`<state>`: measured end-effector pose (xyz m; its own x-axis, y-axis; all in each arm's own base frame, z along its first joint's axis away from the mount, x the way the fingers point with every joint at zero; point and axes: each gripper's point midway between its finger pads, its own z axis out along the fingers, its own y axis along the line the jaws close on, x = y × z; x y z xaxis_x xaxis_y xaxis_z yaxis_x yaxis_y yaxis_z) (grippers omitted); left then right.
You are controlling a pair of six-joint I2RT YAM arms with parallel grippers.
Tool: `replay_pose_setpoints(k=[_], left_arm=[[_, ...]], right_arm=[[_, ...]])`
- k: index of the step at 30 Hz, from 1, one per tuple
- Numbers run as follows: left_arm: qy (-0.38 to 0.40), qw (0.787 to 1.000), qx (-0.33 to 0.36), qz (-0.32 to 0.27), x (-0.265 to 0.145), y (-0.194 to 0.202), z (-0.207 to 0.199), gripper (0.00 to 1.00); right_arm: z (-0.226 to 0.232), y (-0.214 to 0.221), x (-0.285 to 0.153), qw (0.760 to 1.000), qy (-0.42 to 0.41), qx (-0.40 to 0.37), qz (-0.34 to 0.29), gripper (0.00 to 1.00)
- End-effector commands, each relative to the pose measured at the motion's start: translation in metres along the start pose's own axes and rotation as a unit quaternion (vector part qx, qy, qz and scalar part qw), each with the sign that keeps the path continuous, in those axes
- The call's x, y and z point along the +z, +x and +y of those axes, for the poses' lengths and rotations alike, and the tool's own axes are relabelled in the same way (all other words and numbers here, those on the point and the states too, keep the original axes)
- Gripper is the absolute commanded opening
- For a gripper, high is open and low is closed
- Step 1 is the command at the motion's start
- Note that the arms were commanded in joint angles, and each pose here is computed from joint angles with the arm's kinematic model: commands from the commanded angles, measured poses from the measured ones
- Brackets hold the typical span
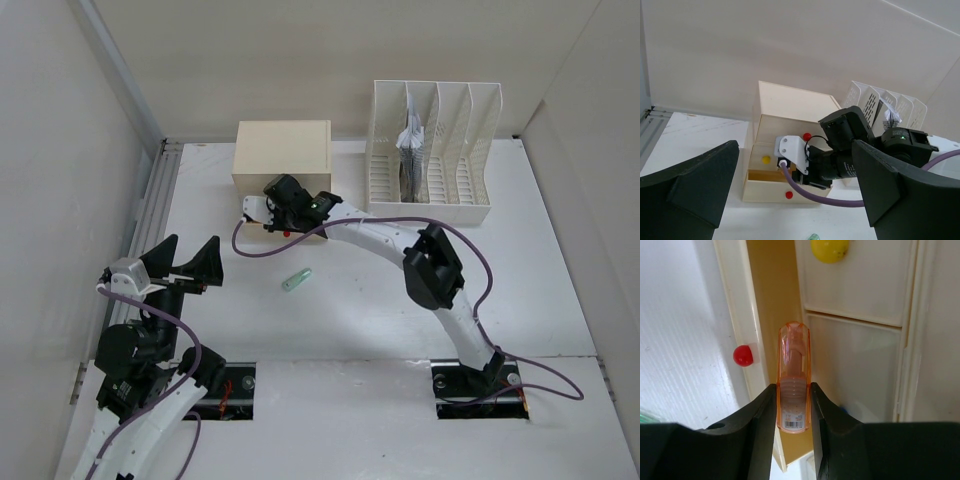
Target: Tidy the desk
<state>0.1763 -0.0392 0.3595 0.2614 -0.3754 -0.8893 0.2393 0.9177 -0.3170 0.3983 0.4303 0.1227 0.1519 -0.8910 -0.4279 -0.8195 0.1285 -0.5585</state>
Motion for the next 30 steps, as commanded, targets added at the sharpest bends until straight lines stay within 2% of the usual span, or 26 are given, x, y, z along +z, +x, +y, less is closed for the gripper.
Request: replay_pose_setpoints(k=[1, 6, 10, 13, 14, 19, 25, 27, 28, 30], left_arm=[[0.005, 1.0, -0.004, -0.016, 0.0, -0.006, -0.002, 0.95], [0.005, 1.0, -0.004, -0.016, 0.0, -0.006, -0.002, 0.95], [0.005, 1.0, -0.004, -0.016, 0.0, -0.006, -0.002, 0.95], [0.005, 1.0, -0.004, -0.016, 0.0, -0.006, -0.002, 0.95], [0.005, 1.0, -0.004, -0.016, 0.0, -0.006, -0.002, 0.95], [0.005, 1.0, -0.004, -0.016, 0.0, -0.006, -0.002, 0.95], [0.005, 1.0, -0.004, -0.016, 0.0, -0.006, -0.002, 0.95], [0.005, 1.0, -0.004, -0.016, 0.0, -0.006, -0.002, 0.95], [0.005, 1.0, -0.004, -0.016, 0.0, -0.006, -0.002, 0.95], [0.005, 1.0, -0.004, -0.016, 0.0, -0.006, -0.002, 0.95]], right_arm=[[-0.017, -0.018, -0.006, 0.999, 0.035, 0.016, -0.025, 0.09], [-0.016, -0.015, -0.002, 0.999, 0.036, 0.016, -0.018, 0.09], [-0.016, -0.015, -0.002, 0.999, 0.036, 0.016, -0.018, 0.15], [-0.016, -0.015, -0.002, 0.999, 0.036, 0.016, -0.018, 0.31], [-0.016, -0.015, -0.002, 0.999, 0.036, 0.016, -0.018, 0.41], [-0.016, -0.015, -0.002, 0.999, 0.036, 0.016, -0.018, 0.48], [-0.02, -0.021, -0.01, 0.999, 0.038, 0.017, -0.029, 0.47], [-0.021, -0.031, -0.021, 0.998, 0.029, 0.023, -0.053, 0.42], [-0.021, -0.033, -0.027, 0.998, 0.022, 0.022, -0.059, 0.35], [-0.015, -0.036, -0.039, 0.997, 0.003, 0.011, -0.073, 0.28]])
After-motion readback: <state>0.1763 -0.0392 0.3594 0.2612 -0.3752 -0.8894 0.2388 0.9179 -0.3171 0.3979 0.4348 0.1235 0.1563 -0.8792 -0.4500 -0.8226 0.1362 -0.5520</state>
